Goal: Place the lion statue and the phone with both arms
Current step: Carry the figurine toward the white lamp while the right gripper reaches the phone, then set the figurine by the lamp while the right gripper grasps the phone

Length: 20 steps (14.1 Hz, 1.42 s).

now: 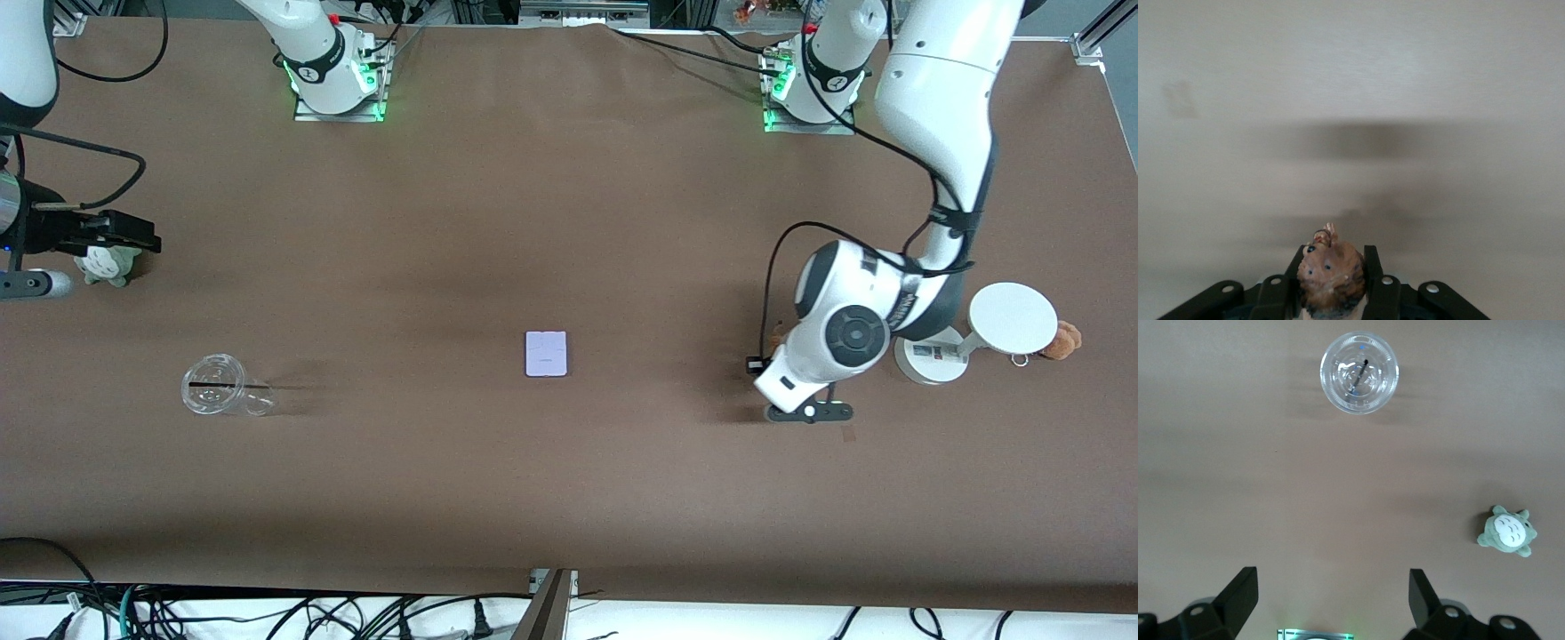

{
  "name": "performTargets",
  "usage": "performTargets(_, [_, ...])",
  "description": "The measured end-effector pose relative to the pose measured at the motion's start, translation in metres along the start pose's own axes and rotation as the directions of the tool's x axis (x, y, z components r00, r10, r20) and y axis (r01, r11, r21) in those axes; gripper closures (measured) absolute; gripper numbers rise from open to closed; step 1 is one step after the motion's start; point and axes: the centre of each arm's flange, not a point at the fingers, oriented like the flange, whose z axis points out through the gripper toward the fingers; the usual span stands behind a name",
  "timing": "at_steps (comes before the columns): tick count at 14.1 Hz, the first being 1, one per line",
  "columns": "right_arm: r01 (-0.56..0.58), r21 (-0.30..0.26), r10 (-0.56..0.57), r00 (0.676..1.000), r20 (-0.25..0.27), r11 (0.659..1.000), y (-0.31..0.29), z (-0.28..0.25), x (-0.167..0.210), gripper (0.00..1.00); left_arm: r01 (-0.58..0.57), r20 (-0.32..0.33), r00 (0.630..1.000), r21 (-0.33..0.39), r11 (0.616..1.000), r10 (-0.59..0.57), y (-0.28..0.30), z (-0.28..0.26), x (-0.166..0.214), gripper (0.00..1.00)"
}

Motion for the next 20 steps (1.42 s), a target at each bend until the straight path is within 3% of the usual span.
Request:
performTargets(3, [0.099, -0.042, -0.1, 0.995, -0.027, 0.994, -0.065, -0.002, 0.01, 0.0, -0.052, 0.001, 0.999, 0.033, 0.998, 0.052, -0.051, -0.001, 0.002, 0.63])
performTargets(5, [0.105, -0.06, -0.108, 0.993, -0.045, 0.993, -0.109, 0.006, 0.019, 0.0, -0.054, -0.003, 0.999, 0.059, 0.997, 0.054, -0.078, 0.003, 0.005, 0.63])
performTargets(12, [-0.068, -0.074, 0.057, 0.989, -0.14, 0.995, -0.295, 0.114, 0.067, 0.0, -0.031, -0.017, 0.999, 0.048, 0.998, 0.032, -0.112, 0.037, 0.002, 0.63])
performTargets(17, [-0.122, -0.056, 0.11, 0.976, -0.19, 0.991, -0.37, 0.174, 0.072, 0.0, -0.036, -0.013, 0.999, 0.04, 0.999, 0.037, -0.117, 0.053, 0.002, 0.63])
performTargets(20, [-0.112, -0.034, 0.101, 0.968, -0.23, 0.993, -0.41, 0.206, 0.07, 0.0, -0.042, -0.003, 0.999, 0.036, 0.998, 0.042, -0.111, 0.053, 0.001, 0.41])
